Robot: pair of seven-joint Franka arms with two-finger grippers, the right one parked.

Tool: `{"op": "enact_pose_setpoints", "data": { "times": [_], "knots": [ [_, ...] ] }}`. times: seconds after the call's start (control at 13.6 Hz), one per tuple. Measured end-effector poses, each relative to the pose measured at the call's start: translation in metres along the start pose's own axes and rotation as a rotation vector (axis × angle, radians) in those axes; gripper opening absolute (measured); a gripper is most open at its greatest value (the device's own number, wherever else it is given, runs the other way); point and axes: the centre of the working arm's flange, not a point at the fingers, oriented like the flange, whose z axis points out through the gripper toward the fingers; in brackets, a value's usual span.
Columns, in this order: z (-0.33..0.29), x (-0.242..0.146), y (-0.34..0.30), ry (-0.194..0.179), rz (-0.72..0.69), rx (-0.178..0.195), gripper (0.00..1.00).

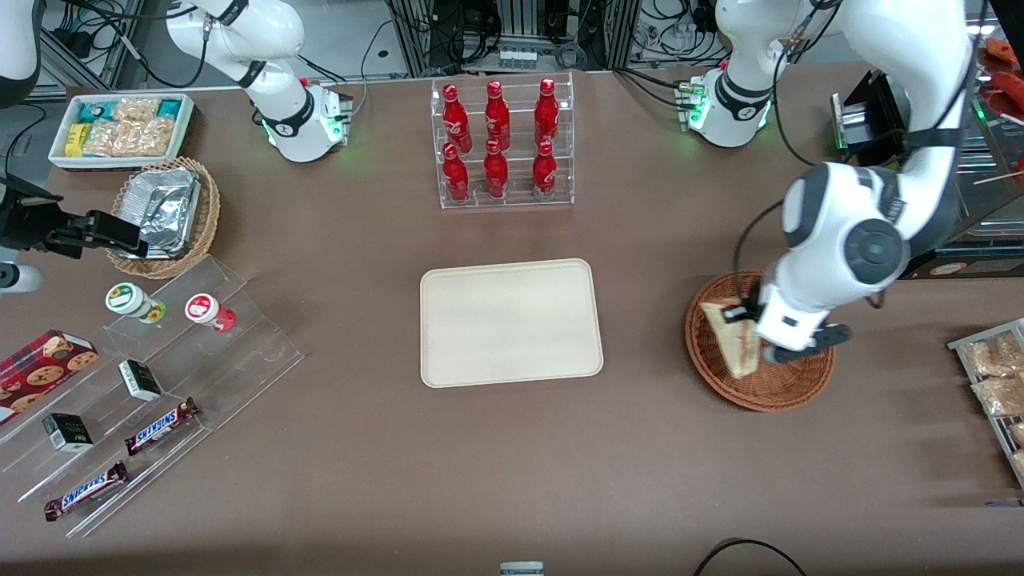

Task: Place sandwich from basket to tray
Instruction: 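Lift the sandwich and carry it with the left gripper over the tray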

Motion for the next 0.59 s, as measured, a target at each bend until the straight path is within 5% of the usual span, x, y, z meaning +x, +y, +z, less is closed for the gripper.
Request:
{"op": "enact_pose_setpoints", "data": {
  "times": [0.59],
  "knots": [
    [0.054, -0.074, 0.188, -0.028, 0.043, 0.014, 0.15]
  ]
}}
